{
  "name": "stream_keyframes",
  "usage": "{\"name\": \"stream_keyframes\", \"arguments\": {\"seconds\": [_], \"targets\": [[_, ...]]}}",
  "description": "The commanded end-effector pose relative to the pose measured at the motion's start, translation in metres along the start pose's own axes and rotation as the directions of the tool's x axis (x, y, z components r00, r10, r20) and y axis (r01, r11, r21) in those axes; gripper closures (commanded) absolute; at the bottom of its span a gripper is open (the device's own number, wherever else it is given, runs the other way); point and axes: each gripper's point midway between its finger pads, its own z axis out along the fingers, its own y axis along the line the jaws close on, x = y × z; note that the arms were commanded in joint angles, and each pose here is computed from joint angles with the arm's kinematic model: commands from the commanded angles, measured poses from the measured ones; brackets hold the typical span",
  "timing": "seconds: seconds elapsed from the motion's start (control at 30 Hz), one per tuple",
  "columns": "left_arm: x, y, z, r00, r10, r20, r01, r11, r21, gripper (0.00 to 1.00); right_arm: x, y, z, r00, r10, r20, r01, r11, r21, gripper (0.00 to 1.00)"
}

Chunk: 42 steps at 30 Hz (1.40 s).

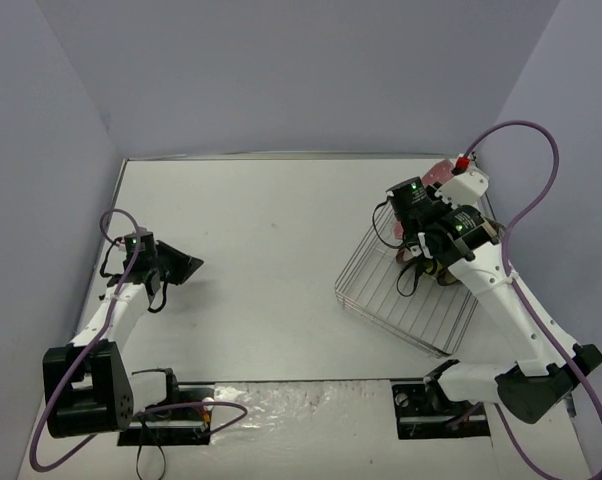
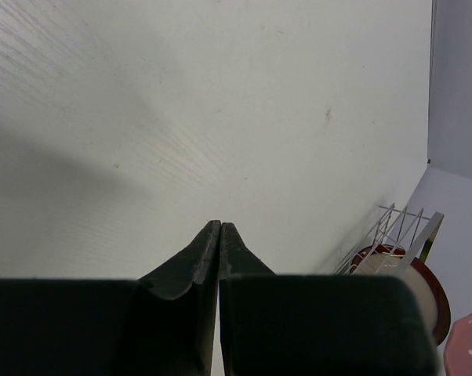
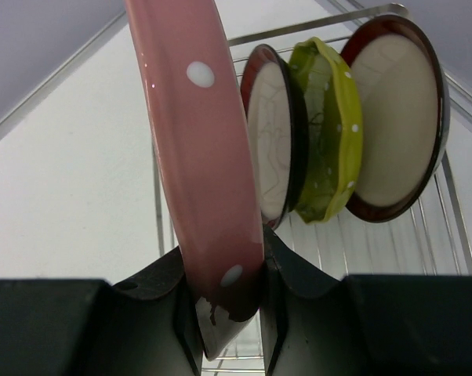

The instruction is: Load the plates into the dish rack

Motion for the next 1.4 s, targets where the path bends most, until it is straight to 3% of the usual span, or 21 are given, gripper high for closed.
{"name": "stream_keyframes", "arguments": {"seconds": [0.0, 0.5, 1.37], "targets": [[-0.01, -0.021, -0.003, 0.999, 0.021, 0.025, -0.022, 0.997, 0.075, 1.0, -0.029, -0.003, 0.012, 0.976, 0.157, 0.153, -0.166, 0.985, 0.05, 1.0], [-0.007, -0.017, 0.001, 1.0, 0.011, 0.009, -0.012, 0.998, 0.064, 1.0, -0.011, -0.012, 0.049, 0.983, 0.102, 0.156, -0.129, 0.976, 0.178, 1.0], [-0.005, -0.014, 0.005, 1.0, 0.005, -0.004, -0.005, 0.998, 0.055, 1.0, 0.015, -0.002, 0.093, 0.995, 0.066, 0.079, -0.08, 0.977, 0.2, 1.0]]}}
